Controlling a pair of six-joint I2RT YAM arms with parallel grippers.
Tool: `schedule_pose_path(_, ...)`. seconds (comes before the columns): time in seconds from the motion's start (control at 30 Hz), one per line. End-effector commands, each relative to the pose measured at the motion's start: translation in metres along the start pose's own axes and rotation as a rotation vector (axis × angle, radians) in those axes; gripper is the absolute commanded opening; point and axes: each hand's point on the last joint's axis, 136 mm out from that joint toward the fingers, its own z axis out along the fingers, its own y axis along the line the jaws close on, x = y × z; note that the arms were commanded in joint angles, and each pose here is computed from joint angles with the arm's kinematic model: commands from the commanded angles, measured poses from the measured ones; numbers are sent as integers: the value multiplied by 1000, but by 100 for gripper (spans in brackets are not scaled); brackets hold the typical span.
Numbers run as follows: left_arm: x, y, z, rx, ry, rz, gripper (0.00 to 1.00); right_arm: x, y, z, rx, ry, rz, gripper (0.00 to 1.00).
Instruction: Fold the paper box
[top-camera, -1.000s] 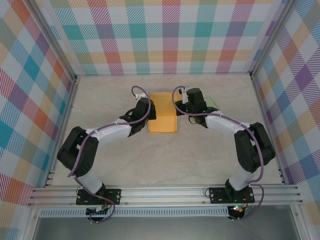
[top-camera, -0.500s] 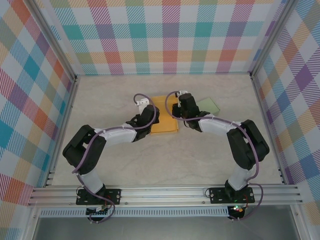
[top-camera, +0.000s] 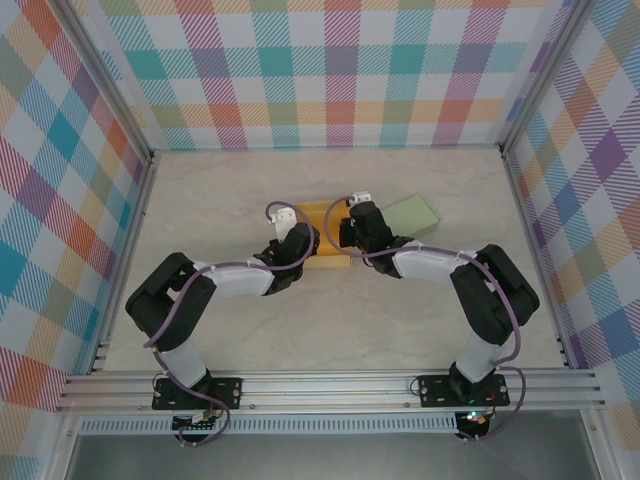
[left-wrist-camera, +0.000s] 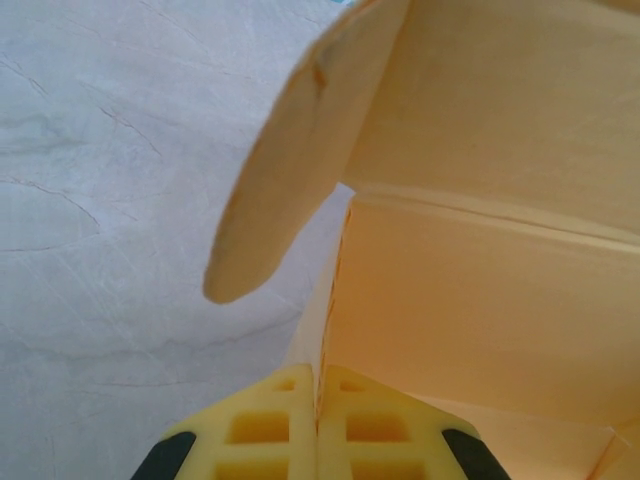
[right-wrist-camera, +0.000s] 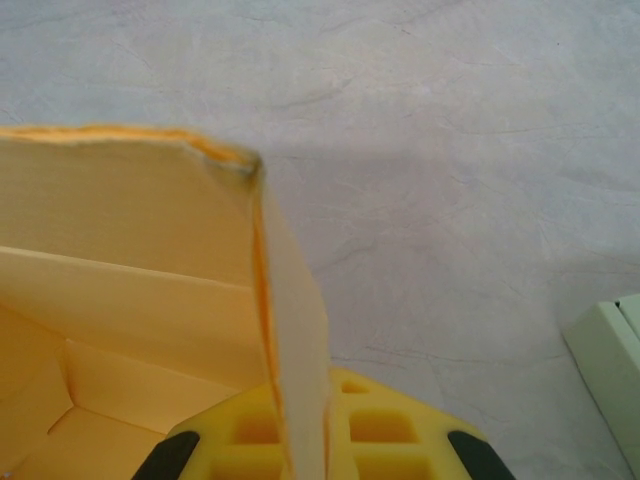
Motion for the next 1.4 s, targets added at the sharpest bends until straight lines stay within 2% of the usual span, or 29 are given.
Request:
schedule_pose_path(0.0, 7, -19, -15, 89, 11, -37, 0, 10, 31, -12, -113, 11, 16, 6)
schedule_pose_path(0.23, 16, 3, -26, 44, -66, -55, 0, 32, 38, -27, -123, 9, 51, 6)
schedule_pose_path(0.43, 24, 6, -30, 18, -124, -41, 0, 31, 42, -32, -88, -28, 60, 9)
schedule_pose_path(0.67, 16, -25, -19, 58, -160, -15, 0, 1, 29, -27, 22, -131, -37, 12)
schedule_pose_path(0.87, -10, -63, -7, 101, -226, 14, 0, -26, 14, -10, 20, -178, -47, 12)
schedule_pose_path(1.03, -24, -75, 10, 116, -252, -17, 0, -44, 6, 5, 15, -205, -60, 13)
schedule_pose_path(1.2, -29, -77, 20, 112, -263, -32, 0, -47, -2, 19, 19, -202, -42, 13)
schedule_pose_path(1.37, -18, -70, 23, 106, -247, -44, 0, -28, -7, 20, 17, -184, 24, 13)
